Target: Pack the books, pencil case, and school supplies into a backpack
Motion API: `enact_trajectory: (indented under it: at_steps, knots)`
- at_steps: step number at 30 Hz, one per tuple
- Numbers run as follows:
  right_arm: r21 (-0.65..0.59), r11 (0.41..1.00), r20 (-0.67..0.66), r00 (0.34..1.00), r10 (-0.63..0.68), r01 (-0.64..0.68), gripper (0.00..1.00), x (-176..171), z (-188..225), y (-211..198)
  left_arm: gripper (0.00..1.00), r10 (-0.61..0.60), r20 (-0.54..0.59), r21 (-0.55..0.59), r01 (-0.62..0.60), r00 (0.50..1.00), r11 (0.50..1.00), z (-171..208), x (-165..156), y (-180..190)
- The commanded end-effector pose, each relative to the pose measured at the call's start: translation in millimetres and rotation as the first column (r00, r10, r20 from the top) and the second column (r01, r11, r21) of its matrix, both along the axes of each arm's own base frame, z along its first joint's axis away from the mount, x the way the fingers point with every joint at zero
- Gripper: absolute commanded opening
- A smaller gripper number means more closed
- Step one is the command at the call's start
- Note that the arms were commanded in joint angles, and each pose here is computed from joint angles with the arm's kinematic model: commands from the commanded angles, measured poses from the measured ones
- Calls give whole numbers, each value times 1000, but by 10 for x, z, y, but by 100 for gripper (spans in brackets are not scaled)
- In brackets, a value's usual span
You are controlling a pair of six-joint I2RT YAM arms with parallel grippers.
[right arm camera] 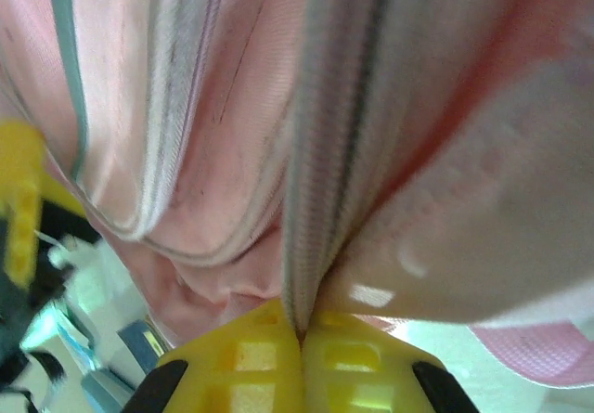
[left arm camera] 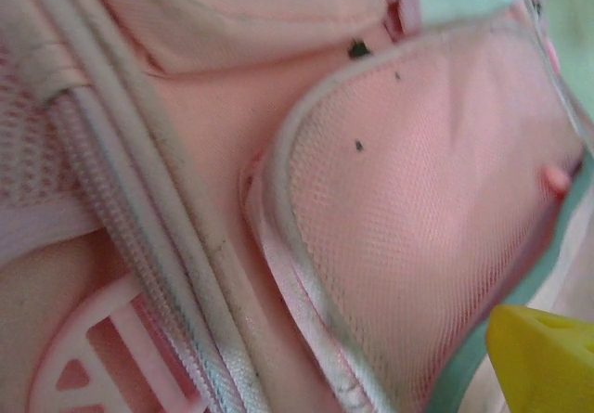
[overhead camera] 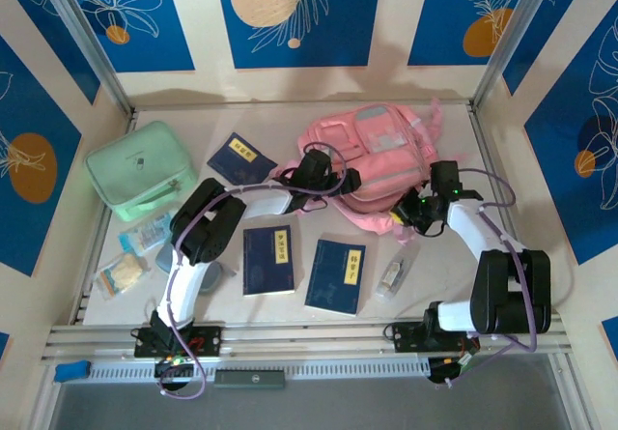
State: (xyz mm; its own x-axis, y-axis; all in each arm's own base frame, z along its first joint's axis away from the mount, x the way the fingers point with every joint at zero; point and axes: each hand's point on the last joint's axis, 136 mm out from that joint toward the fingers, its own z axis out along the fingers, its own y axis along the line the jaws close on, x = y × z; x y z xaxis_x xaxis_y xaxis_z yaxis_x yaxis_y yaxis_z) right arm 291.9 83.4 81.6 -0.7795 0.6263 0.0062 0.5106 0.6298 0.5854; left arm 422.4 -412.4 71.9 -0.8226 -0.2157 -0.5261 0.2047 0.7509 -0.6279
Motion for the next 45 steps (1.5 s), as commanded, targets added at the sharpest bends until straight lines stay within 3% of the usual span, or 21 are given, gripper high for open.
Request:
enact_trajectory:
  at_steps: [1,6,11,14,18,24,30,34,36,40,45]
  knots:
    - [93,995,-2,999,39,-38,4,-70,89,357,99,-71,58,-10,72,996,997,187,120,-172]
    - [124,987,76,993,95,-104,17,87,155,834,100,-93,95,-4,94,991,996,313,470,-141]
    - [103,974,121,975,188,-201,30,256,347,1018,99,-38,78,39,35,996,999,431,719,257]
    - [85,968,152,963,224,-238,55,175,457,971,99,-44,80,48,41,996,998,581,659,455]
    - [68,980,143,974,177,-188,66,55,527,626,99,-50,24,43,49,998,998,672,375,608]
    - [20,1000,51,998,20,-21,72,5,349,-122,99,-57,-89,-43,53,994,998,595,-285,584]
    - [-6,1000,14,1000,-6,7,78,157,95,-257,99,-81,-51,-28,80,995,996,657,-754,460]
    - [-2,1000,-11,1000,19,-19,79,297,-9,-28,99,-110,13,-53,111,994,992,760,-849,459]
    - [33,999,7,999,42,-42,79,391,-1,211,99,-94,27,11,94,995,996,772,-833,609]
    - [-30,992,21,992,123,-123,79,476,-3,721,99,-69,0,104,69,998,992,772,-806,867]
    - [29,974,72,972,222,-224,79,593,108,1449,99,6,39,148,-11,999,989,894,-738,1217]
